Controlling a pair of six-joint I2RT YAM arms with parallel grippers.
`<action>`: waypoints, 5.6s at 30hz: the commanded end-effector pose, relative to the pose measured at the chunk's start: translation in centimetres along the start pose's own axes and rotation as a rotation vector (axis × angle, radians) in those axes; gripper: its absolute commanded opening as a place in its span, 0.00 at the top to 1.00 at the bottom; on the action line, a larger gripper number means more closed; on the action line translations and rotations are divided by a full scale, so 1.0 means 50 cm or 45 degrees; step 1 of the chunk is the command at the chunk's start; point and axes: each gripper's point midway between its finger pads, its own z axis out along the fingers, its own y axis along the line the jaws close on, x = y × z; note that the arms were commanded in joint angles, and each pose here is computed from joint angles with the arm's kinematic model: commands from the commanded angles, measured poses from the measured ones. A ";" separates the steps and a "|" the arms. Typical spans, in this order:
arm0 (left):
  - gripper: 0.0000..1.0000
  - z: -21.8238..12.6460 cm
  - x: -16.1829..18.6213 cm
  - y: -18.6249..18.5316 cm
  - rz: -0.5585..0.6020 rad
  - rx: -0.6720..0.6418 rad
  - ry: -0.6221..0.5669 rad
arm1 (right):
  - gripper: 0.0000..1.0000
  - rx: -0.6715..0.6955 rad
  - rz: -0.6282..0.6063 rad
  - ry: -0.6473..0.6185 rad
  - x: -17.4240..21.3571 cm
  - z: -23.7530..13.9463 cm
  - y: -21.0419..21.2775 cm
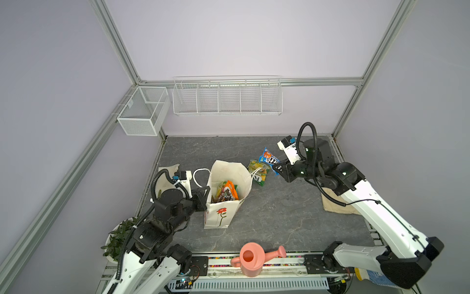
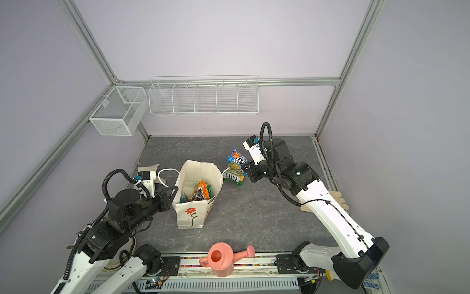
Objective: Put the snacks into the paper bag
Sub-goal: 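Carry the M&M's bag with the right gripper over the paper bag opening, then lower the M&M's bag into the paper bag and open the right gripper, then move the right gripper away toward the green FOXS bag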
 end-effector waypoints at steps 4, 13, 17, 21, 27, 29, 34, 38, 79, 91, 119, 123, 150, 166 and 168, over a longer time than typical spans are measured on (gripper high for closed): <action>1.00 -0.003 -0.020 -0.016 -0.006 0.040 -0.049 | 0.81 -0.065 -0.040 -0.082 -0.036 -0.046 0.045; 1.00 -0.003 -0.019 -0.016 -0.005 0.039 -0.047 | 0.81 -0.112 -0.080 -0.115 -0.053 -0.069 0.084; 1.00 -0.003 -0.020 -0.016 -0.002 0.038 -0.047 | 0.81 -0.137 -0.103 -0.113 -0.057 -0.068 0.106; 1.00 -0.004 -0.022 -0.018 -0.002 0.040 -0.050 | 0.81 -0.151 -0.129 -0.102 -0.059 -0.061 0.125; 1.00 -0.005 -0.023 -0.019 -0.002 0.041 -0.050 | 0.82 -0.171 -0.163 -0.093 -0.062 -0.051 0.150; 1.00 -0.004 -0.022 -0.018 0.000 0.038 -0.047 | 0.82 -0.175 -0.169 -0.087 -0.062 -0.046 0.156; 1.00 -0.003 -0.023 -0.017 0.002 0.036 -0.049 | 0.82 -0.189 -0.188 -0.073 -0.061 -0.034 0.172; 1.00 -0.001 -0.022 -0.017 0.001 0.036 -0.047 | 0.82 -0.197 -0.201 -0.061 -0.059 -0.025 0.182; 1.00 -0.008 -0.015 -0.010 -0.002 0.031 -0.049 | 0.82 -0.148 -0.390 0.094 -0.021 0.085 0.263; 1.00 -0.011 -0.014 -0.009 -0.003 0.031 -0.052 | 0.82 -0.105 -0.392 0.163 -0.004 0.134 0.258; 1.00 -0.014 -0.015 -0.008 0.002 0.029 -0.057 | 0.79 0.116 -0.375 0.243 0.013 0.192 0.198; 1.00 -0.011 -0.015 -0.009 0.002 0.030 -0.053 | 0.79 0.127 -0.375 0.249 0.015 0.193 0.194; 1.00 -0.015 -0.011 -0.004 0.000 0.026 -0.055 | 0.40 0.119 -0.346 0.214 0.004 0.167 0.196; 1.00 -0.013 -0.009 -0.003 -0.005 0.022 -0.053 | 0.33 0.138 -0.317 0.163 -0.007 0.139 0.187; 1.00 -0.013 -0.008 -0.002 -0.004 0.022 -0.052 | 0.33 0.143 -0.315 0.158 -0.008 0.135 0.185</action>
